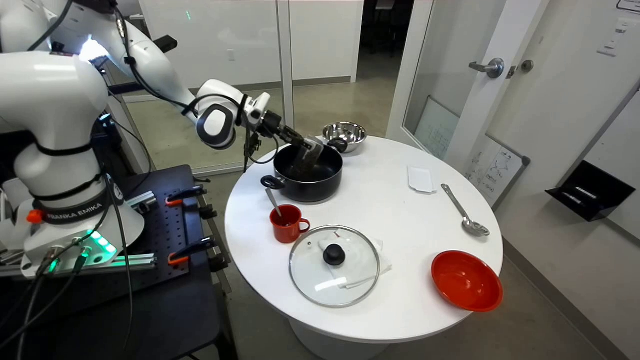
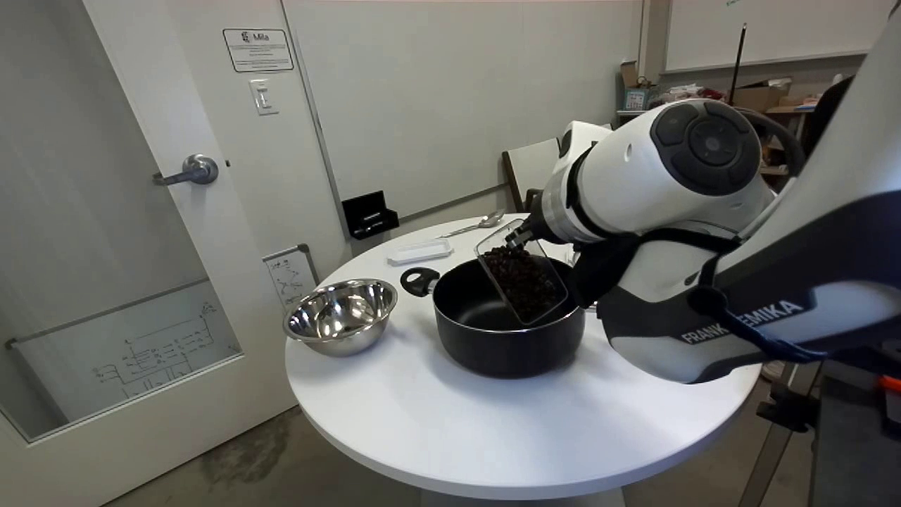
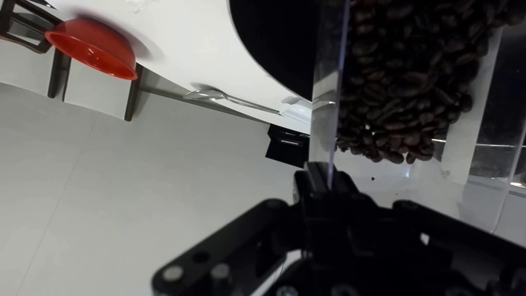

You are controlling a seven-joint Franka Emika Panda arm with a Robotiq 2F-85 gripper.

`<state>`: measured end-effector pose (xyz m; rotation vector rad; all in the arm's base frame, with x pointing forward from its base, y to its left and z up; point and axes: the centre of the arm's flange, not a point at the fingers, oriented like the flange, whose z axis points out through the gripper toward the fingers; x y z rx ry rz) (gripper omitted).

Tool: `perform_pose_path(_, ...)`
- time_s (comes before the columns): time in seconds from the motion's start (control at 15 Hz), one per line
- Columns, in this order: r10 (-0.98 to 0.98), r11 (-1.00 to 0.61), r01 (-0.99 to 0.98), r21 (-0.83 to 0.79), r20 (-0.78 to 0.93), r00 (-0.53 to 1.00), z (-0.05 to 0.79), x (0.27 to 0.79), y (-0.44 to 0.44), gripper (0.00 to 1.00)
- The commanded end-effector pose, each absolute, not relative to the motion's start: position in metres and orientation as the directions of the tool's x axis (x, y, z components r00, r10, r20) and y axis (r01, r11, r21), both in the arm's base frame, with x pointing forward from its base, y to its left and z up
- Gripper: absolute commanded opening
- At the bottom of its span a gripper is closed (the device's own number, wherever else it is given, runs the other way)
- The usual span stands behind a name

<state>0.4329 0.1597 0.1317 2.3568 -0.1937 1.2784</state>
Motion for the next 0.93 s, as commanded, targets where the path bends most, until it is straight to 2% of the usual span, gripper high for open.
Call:
perform_pose_path(0.0, 0.127, -0.876, -0.344, 0.337, 0.851, 0.51, 0.132, 0.435, 0.164, 0.01)
perform_pose_path(0.87, 0.12, -0.894, -0.331, 0.301, 0.874, 0.471, 0.153, 0.441, 0.174, 0.01)
